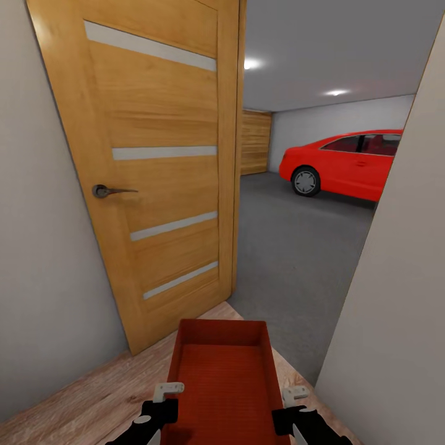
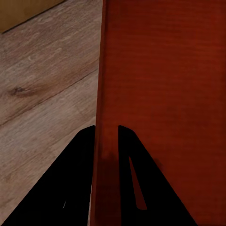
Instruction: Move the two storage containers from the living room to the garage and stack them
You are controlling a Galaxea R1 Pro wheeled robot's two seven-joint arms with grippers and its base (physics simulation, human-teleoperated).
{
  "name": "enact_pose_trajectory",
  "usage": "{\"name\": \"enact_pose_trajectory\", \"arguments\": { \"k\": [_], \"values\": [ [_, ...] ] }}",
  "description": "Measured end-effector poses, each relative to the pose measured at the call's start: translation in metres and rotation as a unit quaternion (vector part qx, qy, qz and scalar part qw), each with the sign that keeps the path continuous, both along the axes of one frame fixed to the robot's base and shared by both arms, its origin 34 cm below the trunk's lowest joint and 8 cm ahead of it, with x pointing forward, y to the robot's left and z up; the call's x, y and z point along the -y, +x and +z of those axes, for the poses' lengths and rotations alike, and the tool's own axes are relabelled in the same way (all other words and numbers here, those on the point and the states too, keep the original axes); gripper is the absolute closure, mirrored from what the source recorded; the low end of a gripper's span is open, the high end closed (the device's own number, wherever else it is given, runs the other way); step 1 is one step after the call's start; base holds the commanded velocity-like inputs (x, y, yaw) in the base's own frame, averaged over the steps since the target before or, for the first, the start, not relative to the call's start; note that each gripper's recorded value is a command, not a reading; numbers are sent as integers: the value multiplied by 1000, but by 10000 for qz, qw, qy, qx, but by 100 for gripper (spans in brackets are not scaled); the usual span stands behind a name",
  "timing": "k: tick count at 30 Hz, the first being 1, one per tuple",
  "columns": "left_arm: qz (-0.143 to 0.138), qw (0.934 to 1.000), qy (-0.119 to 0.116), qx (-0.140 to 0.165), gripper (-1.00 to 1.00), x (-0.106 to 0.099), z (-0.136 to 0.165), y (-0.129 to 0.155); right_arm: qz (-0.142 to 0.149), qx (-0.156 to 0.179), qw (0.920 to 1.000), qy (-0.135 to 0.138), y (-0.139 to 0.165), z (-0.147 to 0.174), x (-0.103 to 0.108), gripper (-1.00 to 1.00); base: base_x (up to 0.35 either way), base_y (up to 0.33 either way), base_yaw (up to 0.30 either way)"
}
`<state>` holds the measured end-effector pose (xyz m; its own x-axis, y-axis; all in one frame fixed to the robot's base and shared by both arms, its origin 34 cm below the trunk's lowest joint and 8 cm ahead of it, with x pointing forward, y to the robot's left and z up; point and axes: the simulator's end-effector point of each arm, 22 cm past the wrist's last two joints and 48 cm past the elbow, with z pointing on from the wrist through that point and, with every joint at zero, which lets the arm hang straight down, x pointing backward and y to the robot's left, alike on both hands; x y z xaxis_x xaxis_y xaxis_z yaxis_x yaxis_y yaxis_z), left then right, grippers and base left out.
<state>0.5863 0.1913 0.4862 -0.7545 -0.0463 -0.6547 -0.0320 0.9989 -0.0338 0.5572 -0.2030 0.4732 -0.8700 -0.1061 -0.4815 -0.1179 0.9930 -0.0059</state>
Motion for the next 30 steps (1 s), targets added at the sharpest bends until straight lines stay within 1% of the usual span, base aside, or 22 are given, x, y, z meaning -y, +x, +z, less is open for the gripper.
{"name": "enact_pose_trajectory", "arguments": {
  "k": [24, 30],
  "values": [
    [4, 10000, -1, -2, 100, 0, 0, 0, 2, -2, 10000, -1, 0, 0, 0, 100, 0, 0, 0],
    [5, 10000, 6, -5, 100, 3, 0, -1, 2, -4, 10000, 3, -1, -1, 3, 100, 0, 0, 0]
  ]
}}
